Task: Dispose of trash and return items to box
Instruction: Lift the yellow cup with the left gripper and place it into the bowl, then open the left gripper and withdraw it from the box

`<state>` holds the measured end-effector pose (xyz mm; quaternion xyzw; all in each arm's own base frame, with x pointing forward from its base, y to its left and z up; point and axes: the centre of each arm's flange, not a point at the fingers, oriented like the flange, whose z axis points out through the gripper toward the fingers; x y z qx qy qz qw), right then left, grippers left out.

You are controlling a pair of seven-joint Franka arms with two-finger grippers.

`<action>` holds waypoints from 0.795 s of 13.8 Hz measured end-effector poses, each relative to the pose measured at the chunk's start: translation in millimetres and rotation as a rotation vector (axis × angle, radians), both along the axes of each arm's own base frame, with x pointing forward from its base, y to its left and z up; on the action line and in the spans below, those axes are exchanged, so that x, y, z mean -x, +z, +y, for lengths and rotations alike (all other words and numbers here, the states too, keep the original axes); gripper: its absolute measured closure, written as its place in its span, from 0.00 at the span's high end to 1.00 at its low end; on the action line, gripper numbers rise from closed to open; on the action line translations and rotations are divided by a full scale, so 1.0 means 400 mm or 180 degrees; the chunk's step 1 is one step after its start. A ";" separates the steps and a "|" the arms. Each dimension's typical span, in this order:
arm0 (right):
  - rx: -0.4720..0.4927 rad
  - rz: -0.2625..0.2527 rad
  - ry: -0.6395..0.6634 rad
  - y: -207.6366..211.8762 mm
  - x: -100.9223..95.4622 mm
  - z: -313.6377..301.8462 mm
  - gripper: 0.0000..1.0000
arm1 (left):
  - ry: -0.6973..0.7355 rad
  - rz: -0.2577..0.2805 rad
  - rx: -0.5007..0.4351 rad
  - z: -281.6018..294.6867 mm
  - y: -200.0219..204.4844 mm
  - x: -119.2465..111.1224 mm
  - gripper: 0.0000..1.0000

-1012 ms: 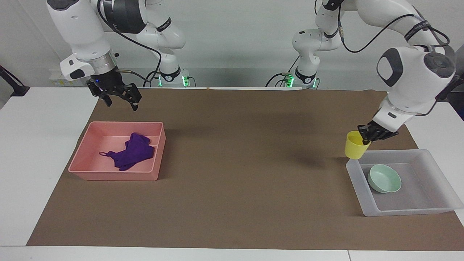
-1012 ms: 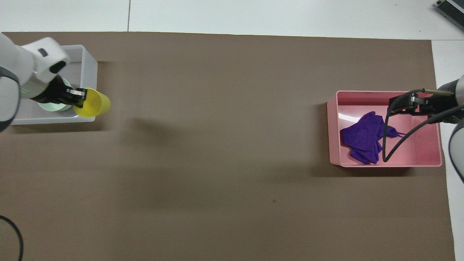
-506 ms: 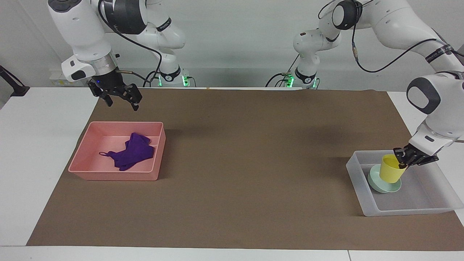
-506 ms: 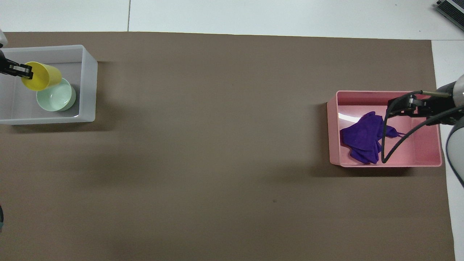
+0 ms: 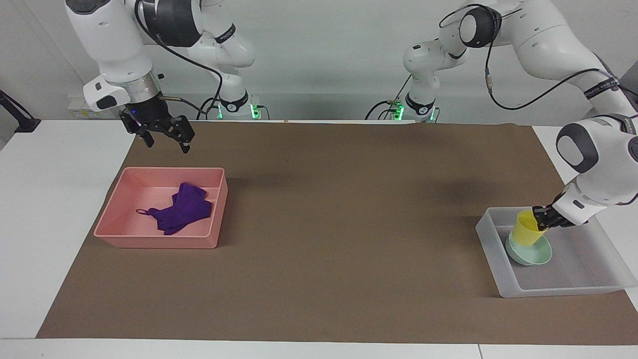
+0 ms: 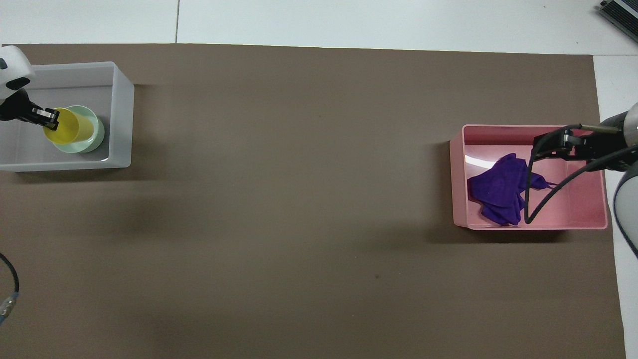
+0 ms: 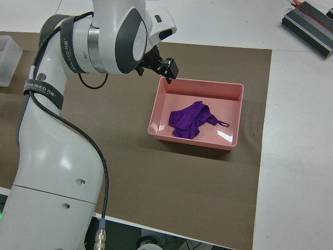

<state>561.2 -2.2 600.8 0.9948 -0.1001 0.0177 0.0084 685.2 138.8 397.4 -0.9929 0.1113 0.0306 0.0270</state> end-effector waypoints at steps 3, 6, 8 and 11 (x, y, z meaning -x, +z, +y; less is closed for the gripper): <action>0.0000 -0.0024 0.0001 0.002 -0.002 0.000 1.00 | 0.0038 0.0028 0.0017 0.029 -0.037 -0.001 0.04; 0.0000 -0.0066 0.0002 0.002 -0.006 0.000 1.00 | -0.0004 -0.0020 0.0066 -0.001 -0.025 -0.011 0.34; 0.0000 -0.0067 0.0002 -0.002 -0.006 0.000 1.00 | -0.0050 -0.0107 0.0092 -0.031 0.016 -0.019 0.58; -0.0001 -0.0085 0.0002 -0.006 -0.010 0.000 1.00 | -0.0237 -0.0119 0.0161 -0.165 0.150 0.002 0.94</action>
